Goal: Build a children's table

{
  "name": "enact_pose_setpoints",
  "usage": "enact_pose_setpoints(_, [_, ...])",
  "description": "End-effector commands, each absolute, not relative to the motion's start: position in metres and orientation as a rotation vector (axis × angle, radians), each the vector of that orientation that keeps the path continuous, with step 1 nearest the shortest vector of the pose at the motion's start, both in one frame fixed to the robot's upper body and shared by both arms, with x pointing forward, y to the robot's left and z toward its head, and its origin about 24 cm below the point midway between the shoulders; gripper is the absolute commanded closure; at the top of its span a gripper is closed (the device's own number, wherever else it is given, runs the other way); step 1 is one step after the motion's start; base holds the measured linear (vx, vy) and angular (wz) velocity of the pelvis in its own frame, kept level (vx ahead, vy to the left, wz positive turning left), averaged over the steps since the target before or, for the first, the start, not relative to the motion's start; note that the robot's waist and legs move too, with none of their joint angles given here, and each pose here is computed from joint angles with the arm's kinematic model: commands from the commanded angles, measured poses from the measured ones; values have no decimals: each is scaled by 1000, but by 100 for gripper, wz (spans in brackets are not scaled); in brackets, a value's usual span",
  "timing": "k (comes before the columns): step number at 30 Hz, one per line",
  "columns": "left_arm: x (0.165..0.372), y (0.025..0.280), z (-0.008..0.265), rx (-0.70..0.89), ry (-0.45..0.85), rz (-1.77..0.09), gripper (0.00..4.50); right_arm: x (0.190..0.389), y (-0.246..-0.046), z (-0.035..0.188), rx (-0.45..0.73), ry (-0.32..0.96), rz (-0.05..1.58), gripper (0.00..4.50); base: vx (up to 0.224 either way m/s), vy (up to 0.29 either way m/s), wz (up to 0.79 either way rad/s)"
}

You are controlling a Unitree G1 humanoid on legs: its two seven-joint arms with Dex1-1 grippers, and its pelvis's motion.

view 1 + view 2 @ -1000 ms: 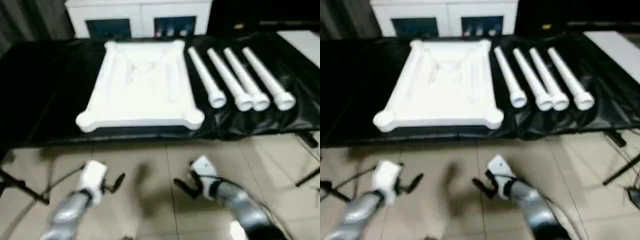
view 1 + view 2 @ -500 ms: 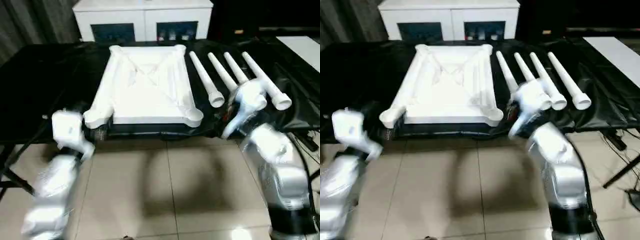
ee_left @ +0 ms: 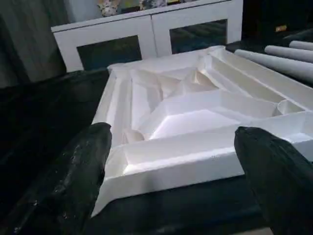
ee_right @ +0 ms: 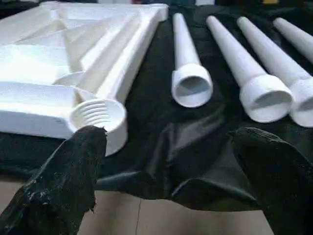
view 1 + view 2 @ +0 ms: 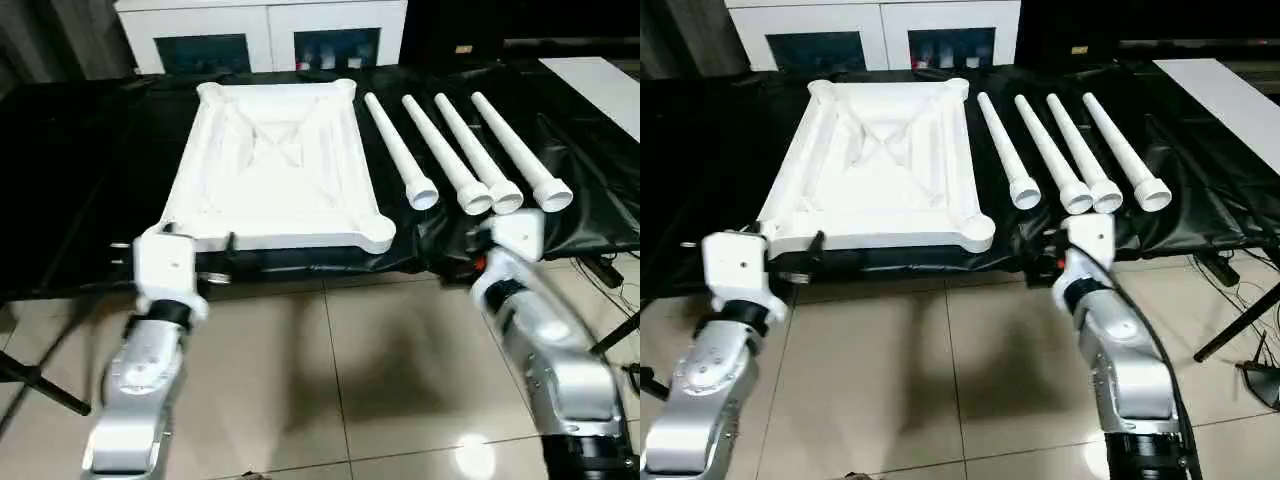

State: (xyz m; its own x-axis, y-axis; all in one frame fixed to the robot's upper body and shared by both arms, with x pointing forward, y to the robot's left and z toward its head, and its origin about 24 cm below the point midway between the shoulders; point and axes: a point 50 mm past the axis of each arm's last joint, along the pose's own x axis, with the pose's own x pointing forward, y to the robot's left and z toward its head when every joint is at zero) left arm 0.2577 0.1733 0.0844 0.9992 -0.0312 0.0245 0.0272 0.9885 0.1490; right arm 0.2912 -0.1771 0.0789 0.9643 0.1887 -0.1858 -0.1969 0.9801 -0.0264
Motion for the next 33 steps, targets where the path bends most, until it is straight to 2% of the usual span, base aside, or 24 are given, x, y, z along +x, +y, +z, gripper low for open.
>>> enact_pose_setpoints(1, [256,171,85,156,-20,-28,6,290,-172,82,-59,172,211,0,0,0,0])
enact_pose_setpoints(8, [259,170,83,138,-8,-36,6,286,-172,88,-190,127,169,0,0,0,0])
enact_pose_setpoints(12, [259,170,85,149,-6,-24,6,295,-174,87,-239,124,142,0,10,4,-5])
enact_pose_setpoints(13, [260,169,86,138,-9,-21,6,297,-174,86,-223,134,151,0,60,19,-17])
enact_pose_setpoints(14, [259,168,87,130,-8,-17,6,297,-172,90,-129,97,196,0,60,19,-17])
enact_pose_setpoints(16, [257,167,86,126,-3,-18,6,297,-173,89,-110,106,210,0,69,5,-3])
enact_pose_setpoints(25, [262,155,83,125,12,-88,6,288,-182,84,-144,113,183,0,104,2,4])
enact_pose_setpoints(33, [269,166,86,100,12,-60,6,273,-169,78,-122,119,207,0,106,-8,9])
